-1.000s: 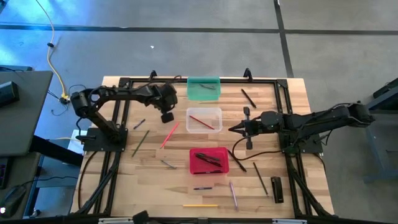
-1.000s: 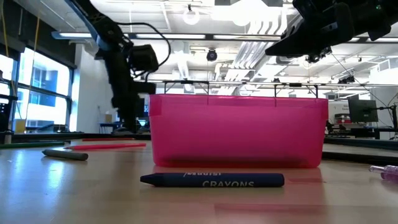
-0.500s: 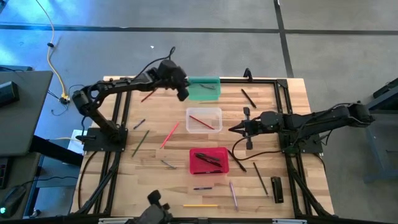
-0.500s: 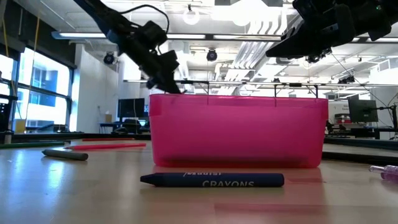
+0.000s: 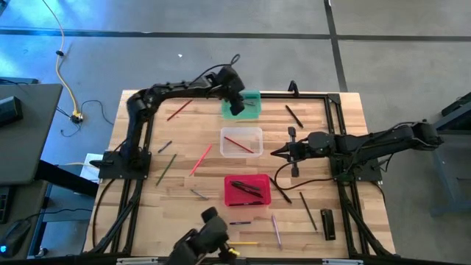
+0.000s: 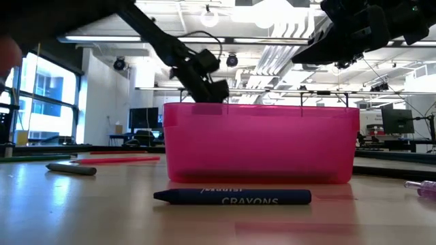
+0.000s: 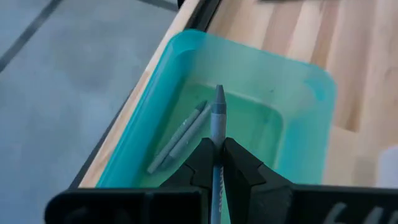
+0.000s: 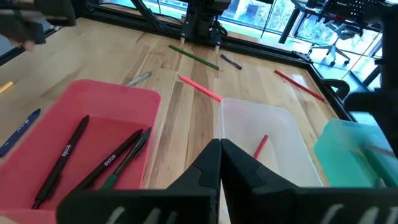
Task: Sort crayons/erasers/pens/pencils in bins
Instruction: Put the top gray crayon into the green bin
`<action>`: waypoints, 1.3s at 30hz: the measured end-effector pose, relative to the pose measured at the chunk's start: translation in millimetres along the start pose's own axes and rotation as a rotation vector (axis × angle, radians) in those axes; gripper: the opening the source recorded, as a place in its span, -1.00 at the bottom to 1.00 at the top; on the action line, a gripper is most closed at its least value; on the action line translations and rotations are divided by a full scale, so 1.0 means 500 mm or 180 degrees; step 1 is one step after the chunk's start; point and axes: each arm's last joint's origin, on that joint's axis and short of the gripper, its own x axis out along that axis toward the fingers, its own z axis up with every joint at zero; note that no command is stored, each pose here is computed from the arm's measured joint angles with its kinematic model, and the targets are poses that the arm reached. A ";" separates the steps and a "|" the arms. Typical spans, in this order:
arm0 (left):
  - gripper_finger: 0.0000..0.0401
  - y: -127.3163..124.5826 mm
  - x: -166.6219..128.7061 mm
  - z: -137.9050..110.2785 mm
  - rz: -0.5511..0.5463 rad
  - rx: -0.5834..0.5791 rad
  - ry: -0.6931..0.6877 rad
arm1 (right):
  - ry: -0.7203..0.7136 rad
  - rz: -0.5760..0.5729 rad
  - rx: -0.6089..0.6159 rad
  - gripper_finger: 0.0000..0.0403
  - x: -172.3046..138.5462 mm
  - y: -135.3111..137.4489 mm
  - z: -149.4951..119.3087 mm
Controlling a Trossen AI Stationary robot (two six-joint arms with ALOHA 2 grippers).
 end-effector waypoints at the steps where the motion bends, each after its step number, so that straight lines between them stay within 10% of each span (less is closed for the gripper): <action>1: -0.98 0.002 0.009 0.001 -0.0011 0.0014 0.0055 | 0.0007 0.0002 0.0004 -1.00 0.000 0.000 0.000; 39: -0.73 0.049 0.101 -0.045 0.0012 -0.0066 0.0425 | 0.0092 0.0019 0.0091 -1.00 0.000 0.001 -0.006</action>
